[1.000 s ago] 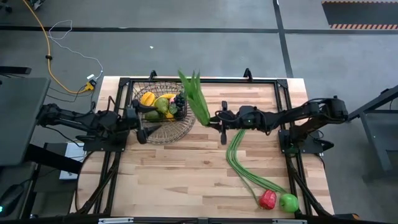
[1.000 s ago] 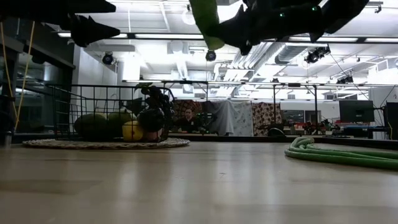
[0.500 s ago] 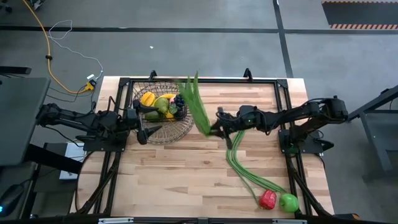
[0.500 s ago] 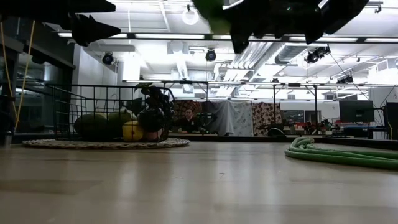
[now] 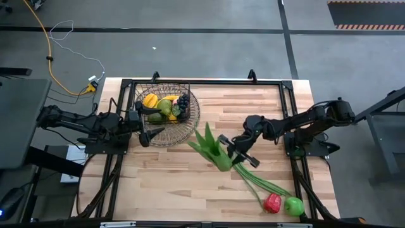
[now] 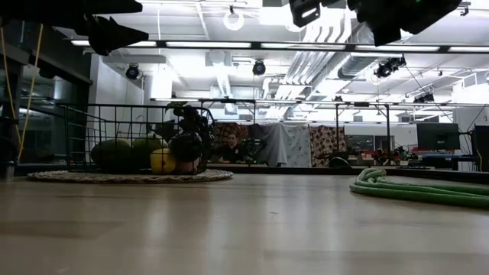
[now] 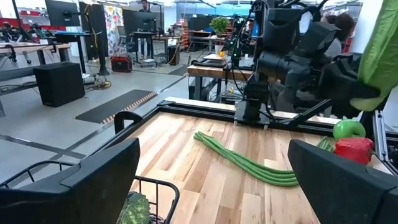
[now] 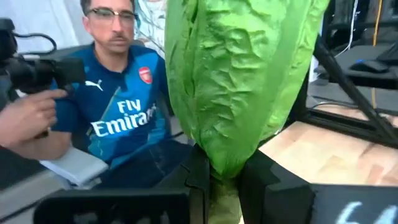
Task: Build produce basket
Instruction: Put the green leaf lettuce into the wire basket, then put the red chili pepper into the wire basket
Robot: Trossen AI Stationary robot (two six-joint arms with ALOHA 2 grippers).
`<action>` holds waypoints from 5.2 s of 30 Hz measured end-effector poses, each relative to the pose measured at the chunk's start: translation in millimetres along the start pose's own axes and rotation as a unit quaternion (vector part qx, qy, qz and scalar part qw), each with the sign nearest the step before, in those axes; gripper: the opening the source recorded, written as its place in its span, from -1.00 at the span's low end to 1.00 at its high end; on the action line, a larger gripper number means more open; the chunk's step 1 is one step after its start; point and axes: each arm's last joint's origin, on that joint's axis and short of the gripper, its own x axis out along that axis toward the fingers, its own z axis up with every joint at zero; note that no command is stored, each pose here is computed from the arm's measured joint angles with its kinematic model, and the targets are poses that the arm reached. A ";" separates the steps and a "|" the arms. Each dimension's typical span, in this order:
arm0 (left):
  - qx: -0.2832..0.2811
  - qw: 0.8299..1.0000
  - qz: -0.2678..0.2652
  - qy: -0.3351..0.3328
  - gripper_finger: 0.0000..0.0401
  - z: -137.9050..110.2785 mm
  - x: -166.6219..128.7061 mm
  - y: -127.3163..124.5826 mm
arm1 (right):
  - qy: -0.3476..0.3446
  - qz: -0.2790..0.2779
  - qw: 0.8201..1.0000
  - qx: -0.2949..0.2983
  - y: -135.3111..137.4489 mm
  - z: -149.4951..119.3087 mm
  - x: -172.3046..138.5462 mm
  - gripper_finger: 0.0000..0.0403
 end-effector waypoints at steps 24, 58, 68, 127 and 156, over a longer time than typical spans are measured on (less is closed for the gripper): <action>0.000 1.000 0.000 0.000 0.99 -0.1 0.0 0.0 | 0.007 -0.237 0.971 -0.006 -14.3 -2.4 -4.1 -0.83; 0.014 1.000 0.000 -0.014 0.99 2.9 -0.1 -0.1 | 0.080 -0.862 0.498 -0.046 -25.2 -7.9 -43.6 -0.83; 0.001 1.000 -0.018 -0.014 0.99 2.9 -0.3 -1.0 | 0.054 -0.698 0.713 0.042 -57.6 -14.1 -57.2 -0.83; 0.004 0.996 -0.079 -0.031 0.99 6.8 -3.1 -3.5 | 0.374 -0.565 0.735 0.001 -305.1 6.3 -68.4 -0.14; 0.008 0.997 -0.077 -0.020 0.99 4.7 -3.1 -3.3 | 0.478 -0.521 0.690 0.155 -207.6 79.9 -93.8 0.07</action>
